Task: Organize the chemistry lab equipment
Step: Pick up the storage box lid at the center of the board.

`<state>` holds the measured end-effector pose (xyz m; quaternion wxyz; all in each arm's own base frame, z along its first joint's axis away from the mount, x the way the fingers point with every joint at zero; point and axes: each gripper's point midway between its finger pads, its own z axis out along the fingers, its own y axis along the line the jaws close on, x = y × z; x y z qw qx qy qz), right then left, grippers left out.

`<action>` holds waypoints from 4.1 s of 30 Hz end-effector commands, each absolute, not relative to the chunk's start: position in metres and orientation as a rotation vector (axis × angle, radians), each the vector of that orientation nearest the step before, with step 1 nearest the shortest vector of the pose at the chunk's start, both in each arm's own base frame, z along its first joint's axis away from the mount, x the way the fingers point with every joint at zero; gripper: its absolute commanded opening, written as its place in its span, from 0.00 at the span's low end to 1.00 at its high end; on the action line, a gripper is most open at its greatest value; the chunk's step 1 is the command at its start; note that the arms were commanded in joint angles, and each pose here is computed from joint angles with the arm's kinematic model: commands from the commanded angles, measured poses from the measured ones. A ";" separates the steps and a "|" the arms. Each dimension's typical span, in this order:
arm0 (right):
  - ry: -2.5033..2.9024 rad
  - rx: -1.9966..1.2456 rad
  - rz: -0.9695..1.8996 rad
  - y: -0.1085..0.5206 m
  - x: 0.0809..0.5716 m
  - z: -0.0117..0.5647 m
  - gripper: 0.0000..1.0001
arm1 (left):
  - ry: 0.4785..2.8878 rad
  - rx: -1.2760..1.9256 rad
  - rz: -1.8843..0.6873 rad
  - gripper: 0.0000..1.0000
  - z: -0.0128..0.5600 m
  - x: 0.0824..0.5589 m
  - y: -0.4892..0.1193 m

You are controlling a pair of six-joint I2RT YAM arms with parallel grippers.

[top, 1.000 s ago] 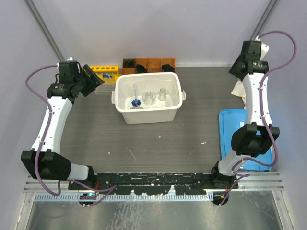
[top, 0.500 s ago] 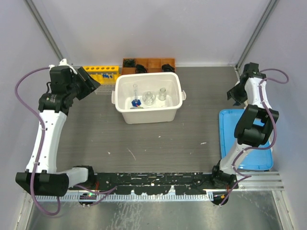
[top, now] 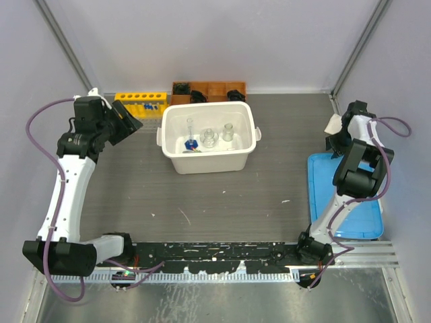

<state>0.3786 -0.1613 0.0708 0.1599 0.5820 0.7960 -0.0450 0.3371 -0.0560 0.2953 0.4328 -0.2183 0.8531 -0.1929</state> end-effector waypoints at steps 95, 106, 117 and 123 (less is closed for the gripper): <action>0.314 -0.366 2.163 0.152 0.289 0.658 0.01 | 1.097 -0.428 -2.517 0.94 0.438 0.413 -0.283; 0.260 -0.437 2.173 0.153 0.260 0.676 0.01 | 1.170 -0.433 -2.560 0.94 0.419 0.401 -0.312; 0.260 -0.455 2.163 0.154 0.232 0.682 0.01 | 1.152 -0.452 -2.603 0.93 0.419 0.406 -0.327; 0.279 -0.448 2.153 0.157 0.225 0.675 0.01 | 1.107 -0.444 -2.620 0.93 0.433 0.403 -0.323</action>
